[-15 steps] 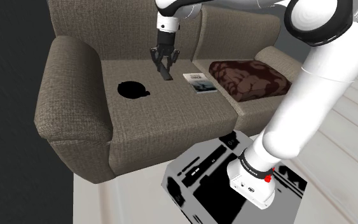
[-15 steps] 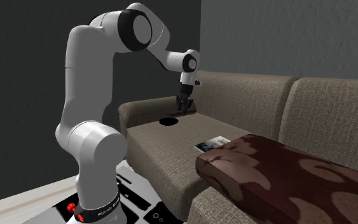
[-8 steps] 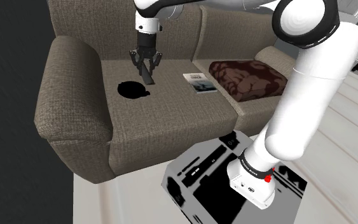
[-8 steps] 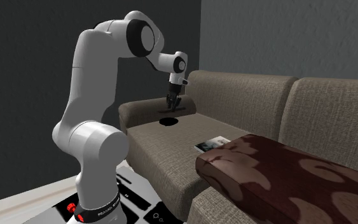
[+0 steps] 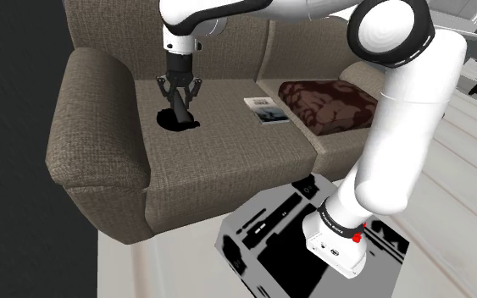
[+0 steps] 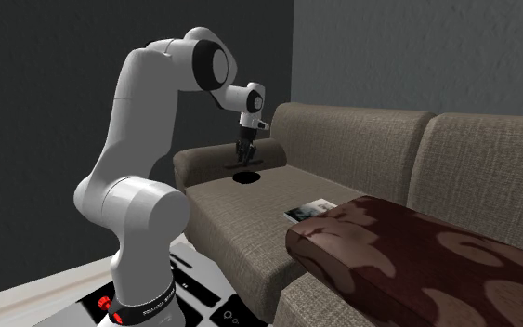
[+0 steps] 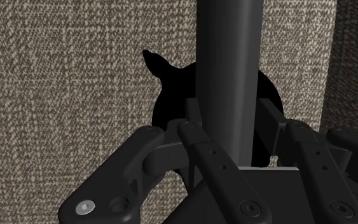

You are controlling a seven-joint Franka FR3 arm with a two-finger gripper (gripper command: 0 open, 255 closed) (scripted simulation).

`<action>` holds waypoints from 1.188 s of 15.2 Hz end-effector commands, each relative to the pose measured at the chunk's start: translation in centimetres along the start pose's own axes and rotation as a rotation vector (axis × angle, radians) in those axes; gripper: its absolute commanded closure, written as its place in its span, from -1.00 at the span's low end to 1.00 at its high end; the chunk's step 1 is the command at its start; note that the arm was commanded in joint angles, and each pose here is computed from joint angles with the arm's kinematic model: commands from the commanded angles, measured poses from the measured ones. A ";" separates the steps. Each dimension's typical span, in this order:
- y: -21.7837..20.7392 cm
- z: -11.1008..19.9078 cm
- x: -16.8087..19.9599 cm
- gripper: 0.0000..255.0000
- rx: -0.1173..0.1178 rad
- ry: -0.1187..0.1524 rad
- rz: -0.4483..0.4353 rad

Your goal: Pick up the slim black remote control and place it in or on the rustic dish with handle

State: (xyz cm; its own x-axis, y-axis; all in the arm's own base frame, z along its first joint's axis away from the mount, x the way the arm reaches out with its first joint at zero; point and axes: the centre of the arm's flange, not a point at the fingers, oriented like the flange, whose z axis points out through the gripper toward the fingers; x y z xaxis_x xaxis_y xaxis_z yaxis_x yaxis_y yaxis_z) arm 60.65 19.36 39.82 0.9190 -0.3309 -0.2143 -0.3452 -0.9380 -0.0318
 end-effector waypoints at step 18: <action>0.0 3.3 0.8 -1.00 0.000 0.001 0.000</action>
State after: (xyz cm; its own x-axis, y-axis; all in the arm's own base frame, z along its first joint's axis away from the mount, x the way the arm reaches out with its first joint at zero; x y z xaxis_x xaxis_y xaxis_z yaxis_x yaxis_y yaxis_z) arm 60.71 19.43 36.39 0.9190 -0.3311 -0.2138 -0.3454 -0.9379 -0.0322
